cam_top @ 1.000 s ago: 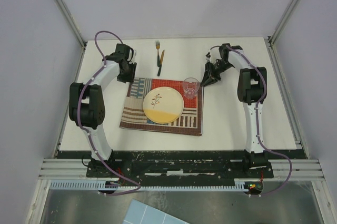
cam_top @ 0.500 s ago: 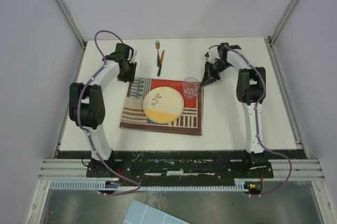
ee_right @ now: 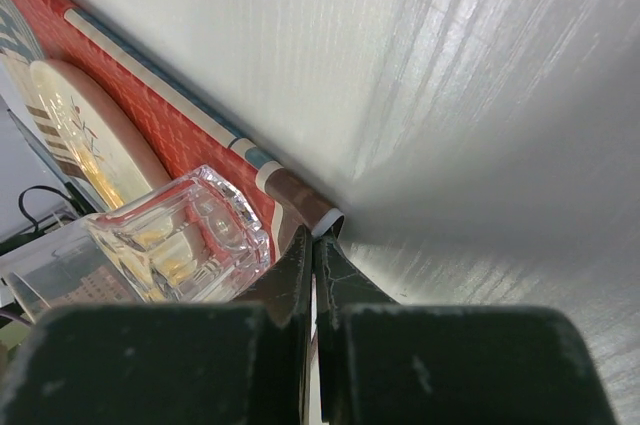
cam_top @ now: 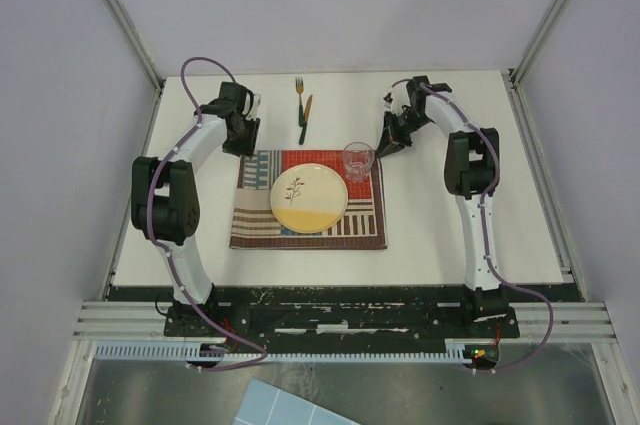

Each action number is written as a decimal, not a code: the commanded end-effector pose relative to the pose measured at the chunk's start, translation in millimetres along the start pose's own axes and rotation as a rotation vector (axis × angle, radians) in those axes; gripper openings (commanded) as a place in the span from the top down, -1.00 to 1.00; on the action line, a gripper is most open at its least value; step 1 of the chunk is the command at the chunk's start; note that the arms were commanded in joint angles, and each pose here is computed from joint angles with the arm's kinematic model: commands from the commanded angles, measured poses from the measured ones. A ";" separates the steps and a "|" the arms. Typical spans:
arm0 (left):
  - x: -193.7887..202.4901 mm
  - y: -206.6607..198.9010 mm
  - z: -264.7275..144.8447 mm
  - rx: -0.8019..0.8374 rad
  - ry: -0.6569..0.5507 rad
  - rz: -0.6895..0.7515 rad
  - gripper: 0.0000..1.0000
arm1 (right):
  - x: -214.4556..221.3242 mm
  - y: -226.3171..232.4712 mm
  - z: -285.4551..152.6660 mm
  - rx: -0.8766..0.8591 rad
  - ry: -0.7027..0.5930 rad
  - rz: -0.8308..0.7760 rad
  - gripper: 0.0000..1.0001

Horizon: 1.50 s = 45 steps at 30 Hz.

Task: Set the dinner table for one person
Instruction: Adjust the napkin at the center of the board.

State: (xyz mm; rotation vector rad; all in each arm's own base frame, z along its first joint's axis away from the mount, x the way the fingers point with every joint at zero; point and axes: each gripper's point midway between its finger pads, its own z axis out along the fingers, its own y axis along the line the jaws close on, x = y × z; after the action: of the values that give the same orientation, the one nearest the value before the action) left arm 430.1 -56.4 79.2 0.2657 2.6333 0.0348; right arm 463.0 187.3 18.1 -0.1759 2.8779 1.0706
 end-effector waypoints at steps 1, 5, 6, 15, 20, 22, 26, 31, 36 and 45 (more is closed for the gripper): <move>-18.6 6.7 -14.4 -0.017 -0.062 0.027 0.12 | -6.2 9.7 -9.5 0.002 -0.054 -0.053 0.96; -21.5 6.4 -17.3 -0.015 -0.068 0.026 0.12 | 2.8 6.0 -11.9 0.028 -0.047 -0.064 0.96; -21.7 7.0 -18.1 -0.017 -0.068 0.027 0.12 | 4.5 6.4 -12.0 0.027 -0.045 -0.066 0.96; -21.2 9.9 -26.2 -0.030 -0.075 0.032 0.12 | 6.6 6.7 -10.6 -0.005 -0.051 -0.044 0.96; -26.8 5.7 -30.5 -0.005 -0.094 0.029 -0.07 | 6.5 16.7 -12.3 -0.073 -0.023 -0.041 0.53; -32.6 2.8 -33.1 0.010 -0.121 0.028 -0.18 | 3.2 17.3 -18.5 -0.063 -0.041 -0.050 0.39; -58.0 1.1 -36.9 0.026 -0.207 0.030 -0.22 | -7.3 23.8 -49.5 -0.013 -0.107 -0.126 0.31; -106.0 -18.0 -29.9 0.135 -0.325 0.026 -0.19 | 6.1 41.0 -113.0 -0.001 -0.117 -0.258 0.27; -142.8 -38.3 4.7 0.247 -0.347 0.024 -0.18 | 48.2 56.1 -169.1 0.064 -0.115 -0.369 0.28; -186.7 -61.2 69.9 0.342 -0.364 -0.017 -0.14 | 94.7 58.1 -195.9 0.157 -0.101 -0.447 0.32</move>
State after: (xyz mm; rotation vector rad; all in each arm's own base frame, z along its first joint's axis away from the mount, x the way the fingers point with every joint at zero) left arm 589.5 -134.1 90.4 0.3490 2.3298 -0.3430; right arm 371.3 101.1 211.6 -0.6482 2.5692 0.7734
